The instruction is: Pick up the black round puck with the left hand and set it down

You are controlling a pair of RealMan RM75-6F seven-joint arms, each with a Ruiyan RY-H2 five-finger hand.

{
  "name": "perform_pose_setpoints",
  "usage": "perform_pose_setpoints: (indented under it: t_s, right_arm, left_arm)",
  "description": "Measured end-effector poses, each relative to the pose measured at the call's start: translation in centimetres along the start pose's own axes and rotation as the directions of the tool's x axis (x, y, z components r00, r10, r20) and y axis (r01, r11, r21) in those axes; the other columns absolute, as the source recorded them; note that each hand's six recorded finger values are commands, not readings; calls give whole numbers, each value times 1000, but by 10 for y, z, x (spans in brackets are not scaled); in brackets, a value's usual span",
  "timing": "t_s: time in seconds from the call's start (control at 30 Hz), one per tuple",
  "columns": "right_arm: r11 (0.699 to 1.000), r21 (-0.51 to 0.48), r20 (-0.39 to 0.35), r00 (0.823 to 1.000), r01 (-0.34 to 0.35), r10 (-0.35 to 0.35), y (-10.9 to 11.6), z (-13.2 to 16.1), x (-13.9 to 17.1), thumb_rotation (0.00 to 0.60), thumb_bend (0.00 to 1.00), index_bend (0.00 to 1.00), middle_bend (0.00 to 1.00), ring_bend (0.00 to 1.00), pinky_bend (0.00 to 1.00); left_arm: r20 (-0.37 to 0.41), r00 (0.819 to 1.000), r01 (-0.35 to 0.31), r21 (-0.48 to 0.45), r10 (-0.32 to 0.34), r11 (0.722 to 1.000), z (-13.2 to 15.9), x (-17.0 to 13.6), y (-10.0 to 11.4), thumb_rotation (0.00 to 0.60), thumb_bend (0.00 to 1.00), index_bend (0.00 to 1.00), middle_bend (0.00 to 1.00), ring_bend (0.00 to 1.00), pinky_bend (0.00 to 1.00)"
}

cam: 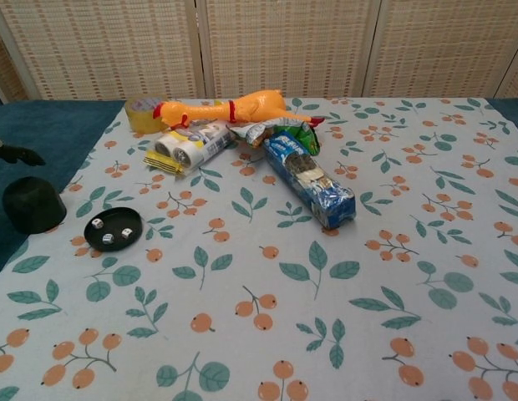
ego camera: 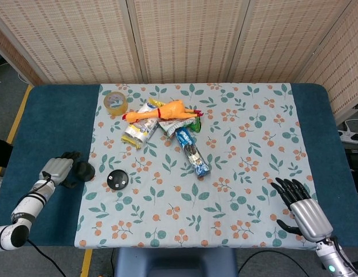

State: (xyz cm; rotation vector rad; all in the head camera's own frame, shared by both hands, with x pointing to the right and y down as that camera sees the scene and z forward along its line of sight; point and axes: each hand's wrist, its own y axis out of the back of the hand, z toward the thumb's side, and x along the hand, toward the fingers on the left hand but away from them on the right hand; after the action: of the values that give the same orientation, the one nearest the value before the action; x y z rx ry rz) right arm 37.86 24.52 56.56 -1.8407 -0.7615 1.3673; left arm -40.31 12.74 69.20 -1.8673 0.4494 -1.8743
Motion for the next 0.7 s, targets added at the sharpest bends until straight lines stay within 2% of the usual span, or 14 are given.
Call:
perform_pose_setpoints:
  t_s: [0.23, 0.33, 0.43, 0.53, 0.63, 0.67, 0.7]
  right_arm:
    - [1000, 0, 0, 1000, -1, 1, 0, -1, 0, 600, 113, 0, 0, 0, 0]
    - [1000, 3, 3, 1000, 3, -3, 0, -1, 0, 600, 113, 0, 0, 0, 0]
    - [1000, 11, 4, 1000, 8, -8, 0, -1, 0, 600, 113, 0, 0, 0, 0]
    - [1000, 21, 6, 1000, 2, -2, -2, 0, 0, 600, 113, 0, 0, 0, 0]
    - [1000, 27, 3, 1000, -11, 11, -6, 3, 0, 600, 113, 0, 0, 0, 0]
    - [1000, 26, 3, 1000, -10, 10, -6, 3, 0, 600, 113, 0, 0, 0, 0]
    - [1000, 26, 3, 1000, -7, 7, -5, 2, 0, 600, 114, 0, 0, 0, 0]
  left_arm:
    - [23, 999, -40, -17, 40, 999, 5, -7, 8, 600, 302, 0, 0, 0, 231]
    - [49, 993, -102, -35, 104, 994, 9, -18, 18, 600, 307, 0, 0, 0, 217]
    - [90, 976, -190, -94, 199, 977, 16, -41, 23, 600, 308, 0, 0, 0, 211]
    - [143, 940, -283, -174, 308, 943, 23, -75, 18, 600, 307, 0, 0, 0, 143]
    - [179, 882, -398, -212, 436, 893, 22, -116, 5, 600, 303, 0, 0, 0, 61]
    - [176, 857, -446, -220, 485, 868, 19, -132, -4, 600, 303, 0, 0, 0, 38]
    - [165, 840, -479, -225, 518, 849, 15, -144, -11, 600, 303, 0, 0, 0, 28]
